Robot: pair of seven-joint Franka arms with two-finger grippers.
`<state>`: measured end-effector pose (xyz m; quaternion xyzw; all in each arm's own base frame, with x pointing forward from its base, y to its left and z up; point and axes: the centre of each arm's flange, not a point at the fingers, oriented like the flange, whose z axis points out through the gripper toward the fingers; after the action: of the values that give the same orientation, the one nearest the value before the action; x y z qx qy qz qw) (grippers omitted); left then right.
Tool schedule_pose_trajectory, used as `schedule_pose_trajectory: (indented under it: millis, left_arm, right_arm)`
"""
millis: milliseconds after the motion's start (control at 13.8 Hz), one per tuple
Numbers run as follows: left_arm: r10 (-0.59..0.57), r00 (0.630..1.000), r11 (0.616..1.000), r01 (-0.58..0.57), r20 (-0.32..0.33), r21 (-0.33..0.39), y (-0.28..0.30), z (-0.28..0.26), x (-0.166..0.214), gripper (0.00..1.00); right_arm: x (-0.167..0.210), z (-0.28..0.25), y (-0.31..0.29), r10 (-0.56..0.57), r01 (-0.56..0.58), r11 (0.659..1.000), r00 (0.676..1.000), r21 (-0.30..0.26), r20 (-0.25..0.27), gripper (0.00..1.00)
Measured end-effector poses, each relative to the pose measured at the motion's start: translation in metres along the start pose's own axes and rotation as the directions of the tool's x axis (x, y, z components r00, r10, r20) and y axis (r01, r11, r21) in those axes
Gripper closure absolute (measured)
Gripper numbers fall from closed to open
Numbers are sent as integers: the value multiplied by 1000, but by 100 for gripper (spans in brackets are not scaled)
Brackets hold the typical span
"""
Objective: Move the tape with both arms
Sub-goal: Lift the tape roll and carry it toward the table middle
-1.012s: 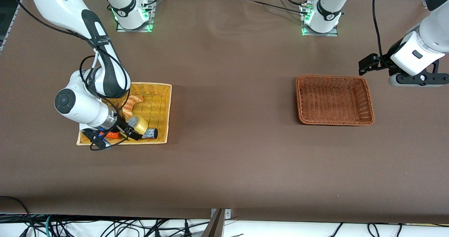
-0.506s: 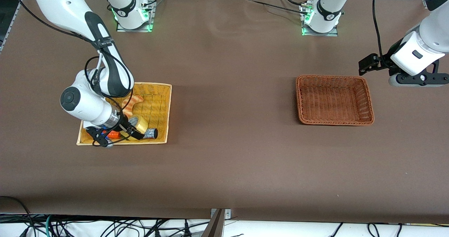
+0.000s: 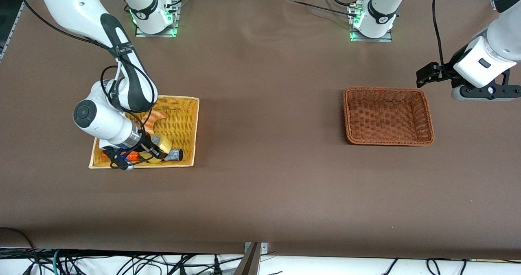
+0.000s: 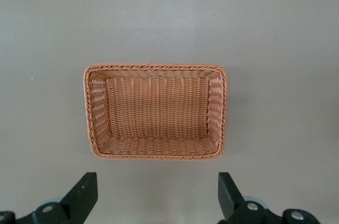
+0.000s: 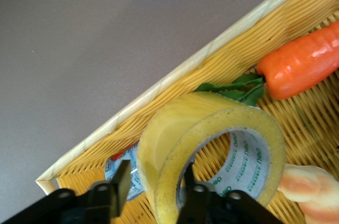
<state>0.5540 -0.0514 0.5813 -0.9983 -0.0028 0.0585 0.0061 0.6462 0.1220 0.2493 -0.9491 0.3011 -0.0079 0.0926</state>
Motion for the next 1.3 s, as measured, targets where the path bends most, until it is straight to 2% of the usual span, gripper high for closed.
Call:
schedule_pose_trajectory:
  millis: [72,145,506,795,1012,1157,1301]
  left_arm:
    - [0,1000,1000,0,0,0,0,0,0,0]
    - [0,1000,1000,0,0,0,0,0,0,0]
    - [-5,1000,1000,5,0,-1,-3,0,0,0]
    - [-5,1000,1000,5,0,-1,-3,0,0,0]
    - [7,1000,1000,-7,-4,0,4,-1,0,0]
    - [10,1000,1000,-10,-5,0,6,-2,0,0]
    - [10,1000,1000,-10,-5,0,5,-2,0,0]
  right_arm:
    - [0,0,-1,-1,1,1000,1000,2,-1,72]
    - [-1,-1,-1,-2,2,1000,1000,3,-2,76]
    - [-4,-4,-6,-34,34,999,999,9,0,76]
    - [-34,-35,-36,-87,85,996,995,27,45,76]
    - [-88,-50,-81,-120,118,992,991,43,53,76]
    - [-145,-48,-121,-208,208,978,978,8,23,76]
    - [-197,-37,-151,-261,261,965,965,-11,18,76]
